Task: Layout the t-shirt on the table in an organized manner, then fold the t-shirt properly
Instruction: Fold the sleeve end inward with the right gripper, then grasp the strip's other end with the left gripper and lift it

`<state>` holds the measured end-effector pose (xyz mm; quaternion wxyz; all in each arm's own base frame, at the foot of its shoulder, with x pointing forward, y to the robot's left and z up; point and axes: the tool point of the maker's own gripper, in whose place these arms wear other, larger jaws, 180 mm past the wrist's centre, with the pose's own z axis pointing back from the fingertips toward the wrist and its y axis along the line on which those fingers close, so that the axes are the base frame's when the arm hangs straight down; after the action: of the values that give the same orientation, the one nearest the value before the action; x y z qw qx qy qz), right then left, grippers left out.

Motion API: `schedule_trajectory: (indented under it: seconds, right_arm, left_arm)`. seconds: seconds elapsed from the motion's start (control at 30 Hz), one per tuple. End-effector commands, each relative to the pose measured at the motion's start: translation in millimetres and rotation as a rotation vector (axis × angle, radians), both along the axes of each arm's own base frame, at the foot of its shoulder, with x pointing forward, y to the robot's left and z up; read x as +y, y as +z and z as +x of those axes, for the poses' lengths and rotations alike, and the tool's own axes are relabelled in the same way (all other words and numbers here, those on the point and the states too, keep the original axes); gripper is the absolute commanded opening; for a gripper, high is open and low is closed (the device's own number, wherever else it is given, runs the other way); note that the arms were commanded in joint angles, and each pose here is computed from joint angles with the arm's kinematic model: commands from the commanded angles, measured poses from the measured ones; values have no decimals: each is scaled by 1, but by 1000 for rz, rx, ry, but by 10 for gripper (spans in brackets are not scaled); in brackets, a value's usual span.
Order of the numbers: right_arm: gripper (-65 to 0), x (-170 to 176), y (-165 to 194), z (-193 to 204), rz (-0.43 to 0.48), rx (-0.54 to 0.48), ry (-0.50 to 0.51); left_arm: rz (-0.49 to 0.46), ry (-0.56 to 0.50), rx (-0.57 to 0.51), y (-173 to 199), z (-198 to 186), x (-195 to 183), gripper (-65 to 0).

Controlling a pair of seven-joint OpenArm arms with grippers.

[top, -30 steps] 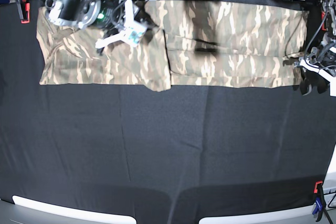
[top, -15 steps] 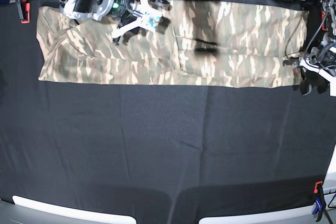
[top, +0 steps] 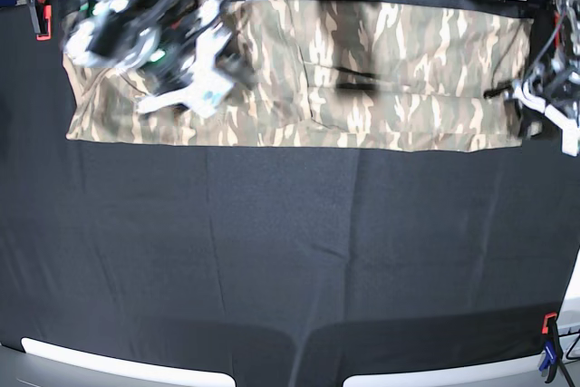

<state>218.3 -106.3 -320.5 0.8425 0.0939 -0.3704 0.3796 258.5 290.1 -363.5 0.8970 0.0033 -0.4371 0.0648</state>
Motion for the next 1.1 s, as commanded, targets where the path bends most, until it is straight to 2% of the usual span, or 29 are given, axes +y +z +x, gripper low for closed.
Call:
schedule_trajectory:
  seconds: [0.0, 0.13, 0.3, 0.4, 0.57, 0.67, 0.8, 0.93, 1.07]
  right_arm:
    - [-404, -4, 14, 7, 25, -44, -13]
    - [-404, -27, 28, 17, 57, -69, -93]
    - [-404, -40, 40, 23, 87, -98, -130]
    - [-404, -43, 41, 23, 83, -103, -132]
    - [-404, -42, 42, 24, 87, -107, -131]
    - [-404, -42, 42, 24, 86, -107, -131]
    - [-404, -42, 42, 24, 87, -107, -132]
    - [-404, -43, 42, 24, 86, -106, -131]
    - [-404, -43, 42, 24, 86, -106, -131]
  left_arm:
    - [38, 30, -19, 5, 1, 13, -334]
    - [47, 117, 63, -25, -14, 35, -334]
    - [-67, 114, 106, -51, -24, 27, -334]
    - [-96, 124, 160, -64, -30, 27, -334]
    - [-294, -40, 169, -66, -31, -17, -334]
    - [-352, -85, 159, -62, -29, -30, -340]
    - [-372, -85, 142, -59, -27, -32, -447]
    - [-333, -83, 136, -59, -26, -27, -650]
    - [-228, -15, 143, -64, -25, -6, -650]
